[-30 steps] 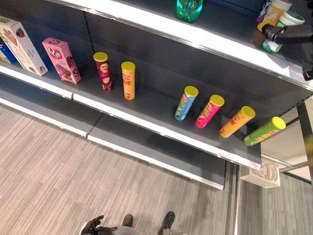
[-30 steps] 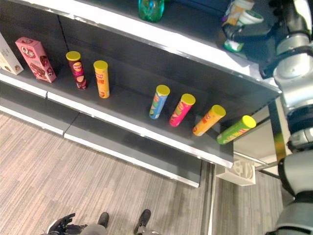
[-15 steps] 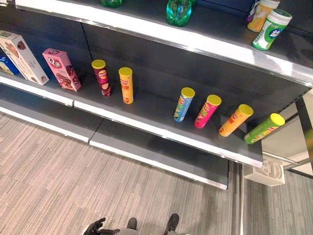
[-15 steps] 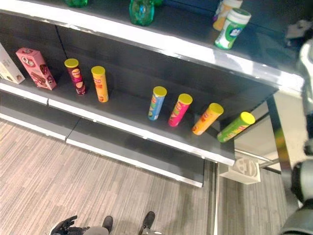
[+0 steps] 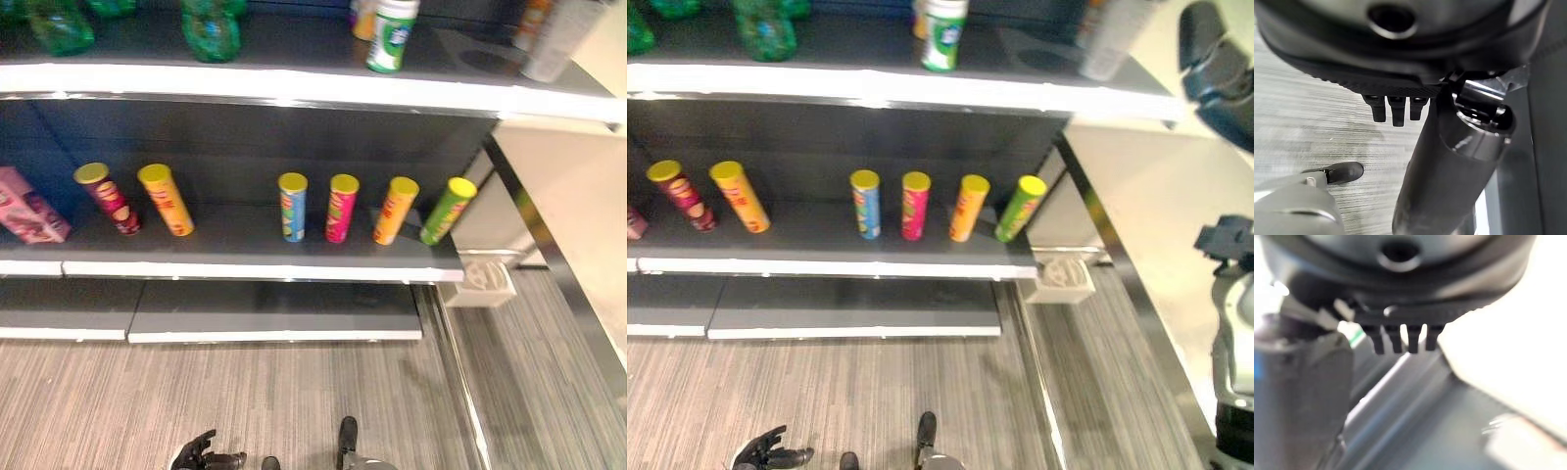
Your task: Put the goods on the table back onto the shelves and tidy them up.
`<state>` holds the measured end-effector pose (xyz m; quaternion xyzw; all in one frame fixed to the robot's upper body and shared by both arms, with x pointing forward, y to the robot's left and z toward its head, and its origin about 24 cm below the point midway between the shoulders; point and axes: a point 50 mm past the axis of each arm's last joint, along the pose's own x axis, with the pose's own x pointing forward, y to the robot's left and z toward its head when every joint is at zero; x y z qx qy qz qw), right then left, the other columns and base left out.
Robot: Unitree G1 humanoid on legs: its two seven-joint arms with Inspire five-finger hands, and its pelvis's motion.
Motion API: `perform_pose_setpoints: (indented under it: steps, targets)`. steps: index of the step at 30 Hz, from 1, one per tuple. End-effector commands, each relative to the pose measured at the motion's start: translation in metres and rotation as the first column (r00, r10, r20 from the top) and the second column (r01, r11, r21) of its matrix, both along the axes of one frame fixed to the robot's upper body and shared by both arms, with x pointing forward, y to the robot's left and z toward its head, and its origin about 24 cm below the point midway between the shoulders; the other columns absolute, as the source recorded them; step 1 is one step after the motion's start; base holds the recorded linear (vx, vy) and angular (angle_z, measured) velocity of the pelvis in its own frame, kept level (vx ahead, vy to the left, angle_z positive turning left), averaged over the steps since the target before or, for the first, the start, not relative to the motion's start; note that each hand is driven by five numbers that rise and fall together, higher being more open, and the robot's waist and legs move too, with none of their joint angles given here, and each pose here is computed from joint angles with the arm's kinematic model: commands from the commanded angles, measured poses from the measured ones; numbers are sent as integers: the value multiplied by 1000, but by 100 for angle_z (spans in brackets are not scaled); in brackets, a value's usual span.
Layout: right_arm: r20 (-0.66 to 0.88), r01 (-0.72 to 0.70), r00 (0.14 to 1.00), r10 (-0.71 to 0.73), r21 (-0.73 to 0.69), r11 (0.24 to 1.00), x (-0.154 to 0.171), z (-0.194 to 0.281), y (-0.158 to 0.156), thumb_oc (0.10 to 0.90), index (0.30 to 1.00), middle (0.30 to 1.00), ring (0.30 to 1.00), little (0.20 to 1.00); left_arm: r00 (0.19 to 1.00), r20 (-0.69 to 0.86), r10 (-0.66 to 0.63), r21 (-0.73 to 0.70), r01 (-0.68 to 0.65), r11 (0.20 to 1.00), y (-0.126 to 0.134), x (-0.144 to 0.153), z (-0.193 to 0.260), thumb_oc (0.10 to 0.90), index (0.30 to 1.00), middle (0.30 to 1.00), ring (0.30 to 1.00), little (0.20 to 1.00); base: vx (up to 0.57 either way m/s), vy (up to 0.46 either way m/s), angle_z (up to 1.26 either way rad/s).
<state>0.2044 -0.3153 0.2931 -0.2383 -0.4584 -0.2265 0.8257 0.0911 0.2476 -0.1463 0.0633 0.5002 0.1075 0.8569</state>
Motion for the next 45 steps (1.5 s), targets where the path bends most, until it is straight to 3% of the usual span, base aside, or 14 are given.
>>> perform_pose_setpoints:
  steps: [1,8,13,16,20,36,45]
  targets:
    - [282,-11,959,27,-56,998,-26,48,9,800,900,900,900,900,995,52,-80,66,76,995,18,18,11,800,900,900,900,900,-117,66,-67]
    - [258,-31,965,56,-97,995,-18,50,21,800,900,900,900,900,992,122,-26,75,17,997,34,23,23,800,900,900,900,900,-86,-129,-149]
    - [221,38,975,-8,-131,991,-23,61,9,800,900,900,900,900,994,102,-29,18,27,999,20,19,16,800,900,900,900,900,136,-501,-70]
    - [-17,-29,1000,26,-170,985,-5,46,0,800,900,900,900,900,993,107,-49,-11,50,999,13,19,15,800,900,900,900,900,30,-427,-42]
    - [-122,-223,970,211,-93,970,18,38,7,800,900,900,900,900,987,152,-47,-41,54,998,8,30,19,800,900,900,900,900,-37,-242,-62]
    - [-282,-320,915,290,-64,945,52,14,25,800,900,900,900,900,998,47,-38,-37,40,999,9,5,6,800,900,900,900,900,53,129,-26]
    - [-407,-274,885,227,-61,960,71,-5,23,800,900,900,900,900,1000,22,-18,-28,19,999,13,-2,4,800,900,900,900,900,28,83,-4]
